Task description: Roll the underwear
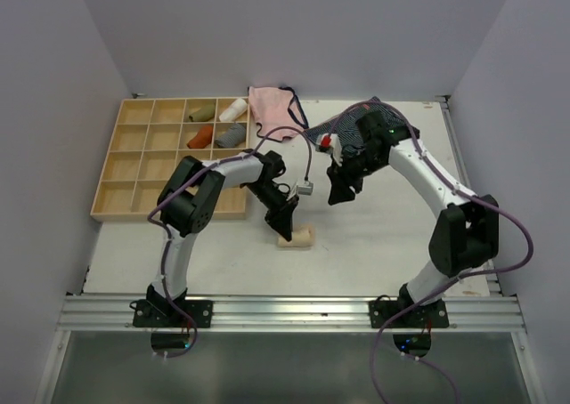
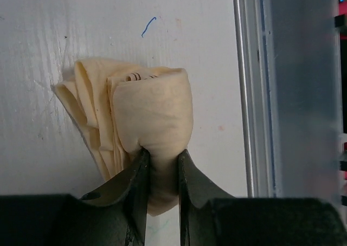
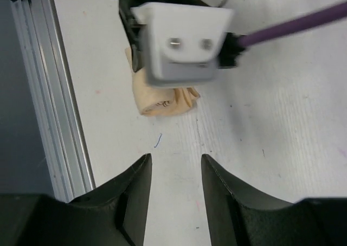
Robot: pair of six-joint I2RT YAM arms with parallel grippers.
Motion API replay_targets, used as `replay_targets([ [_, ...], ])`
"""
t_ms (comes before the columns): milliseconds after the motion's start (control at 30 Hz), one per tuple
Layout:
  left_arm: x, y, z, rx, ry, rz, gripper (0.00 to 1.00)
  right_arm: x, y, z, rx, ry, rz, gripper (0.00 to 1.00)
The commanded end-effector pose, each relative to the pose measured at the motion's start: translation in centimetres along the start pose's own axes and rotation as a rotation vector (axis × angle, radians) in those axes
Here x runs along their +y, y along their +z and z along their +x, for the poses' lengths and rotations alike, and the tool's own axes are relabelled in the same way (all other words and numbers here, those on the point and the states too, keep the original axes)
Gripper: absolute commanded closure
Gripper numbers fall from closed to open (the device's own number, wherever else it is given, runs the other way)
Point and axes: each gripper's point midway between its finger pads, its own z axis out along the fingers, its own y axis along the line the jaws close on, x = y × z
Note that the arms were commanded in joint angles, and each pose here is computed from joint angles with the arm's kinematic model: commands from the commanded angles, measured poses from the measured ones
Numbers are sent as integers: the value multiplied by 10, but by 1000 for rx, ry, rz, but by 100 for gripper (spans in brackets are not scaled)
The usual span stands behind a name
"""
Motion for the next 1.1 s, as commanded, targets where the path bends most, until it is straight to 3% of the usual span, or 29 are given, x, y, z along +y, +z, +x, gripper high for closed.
replay_targets([
  [0,27,13,77,258,-233,-38,85,25,22,10,75,-165,27,54],
  [333,46,12,84,310,-275,-54,77,45,112,7,164,-437,56,42],
  [733,60,4,79,297,-267,-82,66,49,161,48,313,-513,-55,42],
  [900,64,-8,62,255,-242,-116,56,39,171,68,402,-484,-66,54],
  [1067,73,-51,17,135,-189,-215,50,34,173,78,460,-471,-79,68],
])
